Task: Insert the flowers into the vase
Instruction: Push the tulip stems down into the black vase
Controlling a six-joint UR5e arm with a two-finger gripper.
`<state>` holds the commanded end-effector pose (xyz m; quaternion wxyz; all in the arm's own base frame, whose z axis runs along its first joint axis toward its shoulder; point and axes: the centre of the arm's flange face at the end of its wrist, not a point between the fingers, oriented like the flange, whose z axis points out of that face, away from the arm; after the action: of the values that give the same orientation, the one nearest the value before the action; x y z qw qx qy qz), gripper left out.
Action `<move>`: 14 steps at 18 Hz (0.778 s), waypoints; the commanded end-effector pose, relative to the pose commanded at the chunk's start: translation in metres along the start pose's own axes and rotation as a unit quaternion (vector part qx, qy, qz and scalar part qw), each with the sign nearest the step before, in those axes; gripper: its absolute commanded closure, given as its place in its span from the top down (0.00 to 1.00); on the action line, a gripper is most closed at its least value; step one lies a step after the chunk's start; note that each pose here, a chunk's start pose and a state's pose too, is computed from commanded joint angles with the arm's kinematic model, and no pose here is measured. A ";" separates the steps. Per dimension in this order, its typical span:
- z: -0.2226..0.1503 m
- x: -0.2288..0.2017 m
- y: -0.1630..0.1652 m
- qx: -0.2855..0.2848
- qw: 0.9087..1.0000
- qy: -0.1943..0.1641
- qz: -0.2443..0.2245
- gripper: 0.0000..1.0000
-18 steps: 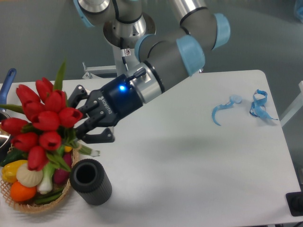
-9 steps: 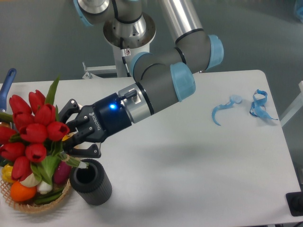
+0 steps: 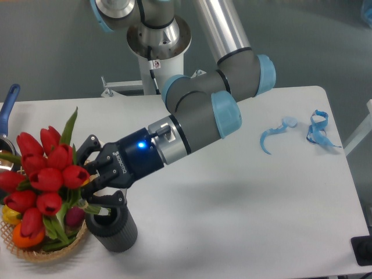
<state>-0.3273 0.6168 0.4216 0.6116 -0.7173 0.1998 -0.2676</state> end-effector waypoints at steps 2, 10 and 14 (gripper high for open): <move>0.000 -0.001 0.013 -0.001 1.000 0.001 -0.012 0.24; -0.011 -0.003 0.055 -0.003 0.999 -0.008 -0.048 0.24; -0.008 -0.012 0.082 -0.005 0.998 -0.006 -0.057 0.24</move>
<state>-0.3384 0.6036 0.3397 0.5928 -0.7322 0.1565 -0.2967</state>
